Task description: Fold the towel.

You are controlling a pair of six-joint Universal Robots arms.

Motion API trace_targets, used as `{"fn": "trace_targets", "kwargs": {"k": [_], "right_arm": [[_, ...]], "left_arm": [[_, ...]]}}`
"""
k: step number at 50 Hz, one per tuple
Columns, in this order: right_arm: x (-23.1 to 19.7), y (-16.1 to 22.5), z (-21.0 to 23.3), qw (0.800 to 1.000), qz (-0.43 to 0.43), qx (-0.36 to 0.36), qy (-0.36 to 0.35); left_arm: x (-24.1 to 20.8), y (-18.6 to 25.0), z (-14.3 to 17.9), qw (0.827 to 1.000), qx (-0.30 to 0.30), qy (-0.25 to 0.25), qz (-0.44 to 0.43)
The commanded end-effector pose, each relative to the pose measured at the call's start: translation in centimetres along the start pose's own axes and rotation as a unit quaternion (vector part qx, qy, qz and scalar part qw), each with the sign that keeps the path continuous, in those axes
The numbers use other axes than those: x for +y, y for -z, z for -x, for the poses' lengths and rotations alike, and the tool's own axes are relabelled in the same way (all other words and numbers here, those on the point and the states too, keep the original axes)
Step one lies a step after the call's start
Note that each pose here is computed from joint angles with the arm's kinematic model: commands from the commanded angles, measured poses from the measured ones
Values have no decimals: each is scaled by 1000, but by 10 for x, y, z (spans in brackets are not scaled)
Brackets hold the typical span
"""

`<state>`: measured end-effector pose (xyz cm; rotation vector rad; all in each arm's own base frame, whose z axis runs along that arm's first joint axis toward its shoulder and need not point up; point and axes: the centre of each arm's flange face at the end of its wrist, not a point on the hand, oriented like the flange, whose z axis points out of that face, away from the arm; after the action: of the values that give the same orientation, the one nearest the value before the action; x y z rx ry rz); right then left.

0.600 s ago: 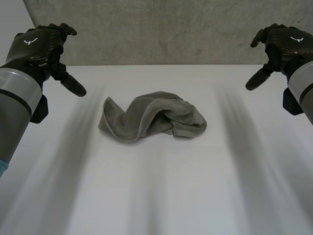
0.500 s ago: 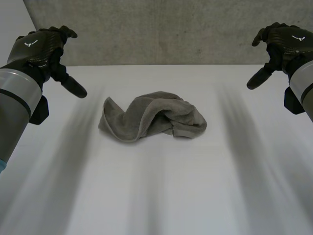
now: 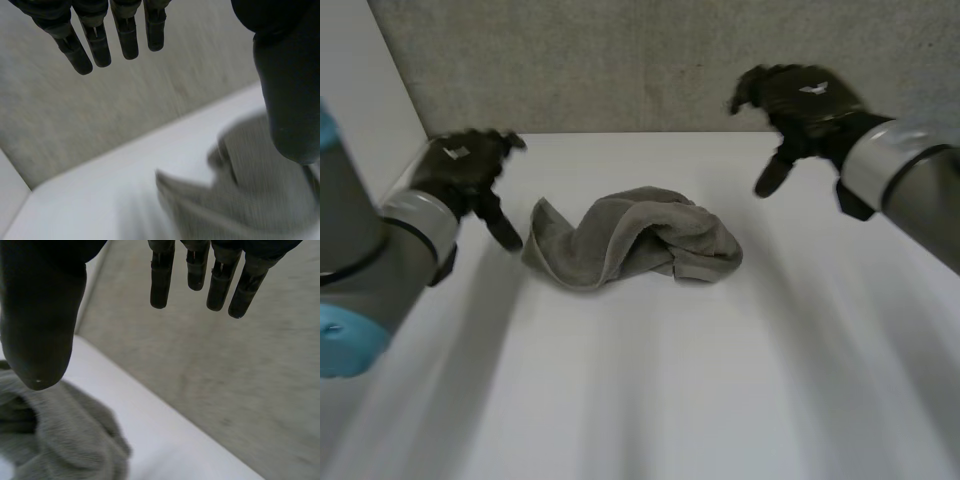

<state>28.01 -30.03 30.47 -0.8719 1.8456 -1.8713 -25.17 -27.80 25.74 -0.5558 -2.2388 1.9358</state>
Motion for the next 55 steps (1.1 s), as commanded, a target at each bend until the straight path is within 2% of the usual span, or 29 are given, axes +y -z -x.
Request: {"fn": "trace_targets", "kwargs": {"k": [1, 6, 12, 16, 21, 23, 24, 26, 32, 34, 35, 37, 38, 40, 41, 43, 45, 46, 48, 49, 51, 52, 54, 55], "right_arm": [[42, -56, 27, 997, 33, -75, 12], [78, -84, 40, 993, 72, -98, 2], [125, -99, 58, 983, 131, -124, -16], [137, -101, 63, 981, 146, -127, -14], [137, -102, 59, 983, 152, -99, 7], [118, -101, 49, 989, 139, -54, 18], [118, -101, 49, 989, 139, -54, 18], [90, -89, 40, 991, 133, -27, 21], [46, -50, 34, 993, 114, -22, 37], [27, -17, 39, 990, 113, -27, 76], [27, -17, 39, 990, 113, -27, 76], [20, 17, 44, 979, 139, -41, 145], [20, 17, 44, 979, 140, -41, 145], [11, 36, 45, 967, 141, -41, 208], [11, 36, 45, 967, 141, -41, 208], [3, 36, 43, 966, 124, -29, 225], [-16, 22, 33, 969, 57, 17, 239], [-16, 22, 33, 969, 57, 17, 239], [-38, 4, 26, 965, -30, 56, 254], [-38, 4, 26, 965, -31, 56, 254], [-48, -20, 19, 952, -108, 96, 271], [-48, -20, 19, 952, -108, 96, 271], [-67, -42, 5, 926, -192, 166, 281], [-68, -43, 5, 926, -192, 166, 281]], "left_arm": [[69, -48, -5, 990, 25, -119, 66], [90, -72, -11, 986, 42, -153, 46], [109, -90, -19, 979, 65, -191, 39], [118, -94, -20, 976, 68, -203, 43], [122, -96, -23, 975, 72, -204, 44], [115, -94, -27, 976, 73, -202, 35], [115, -94, -27, 976, 73, -202, 34], [94, -85, -29, 977, 72, -200, 12], [64, -59, -26, 980, 66, -186, -13], [49, -37, -22, 983, 61, -173, -20], [49, -37, -22, 983, 60, -173, -20], [28, -13, -20, 984, 58, -161, -40], [28, -13, -20, 984, 58, -161, -41], [-2, 7, -15, 983, 46, -156, -82], [-2, 7, -14, 983, 46, -156, -82], [-16, 13, -11, 982, 37, -156, -103], [-39, 11, -8, 978, 25, -156, -138], [-39, 11, -8, 978, 25, -157, -138], [-59, -1, -6, 973, 14, -158, -165], [-59, -1, -6, 973, 14, -158, -165], [-79, -20, -3, 968, -2, -156, -194], [-79, -21, -3, 968, -2, -156, -194], [-104, -38, -1, 959, -24, -152, -237], [-104, -38, 0, 959, -24, -152, -237]]}}
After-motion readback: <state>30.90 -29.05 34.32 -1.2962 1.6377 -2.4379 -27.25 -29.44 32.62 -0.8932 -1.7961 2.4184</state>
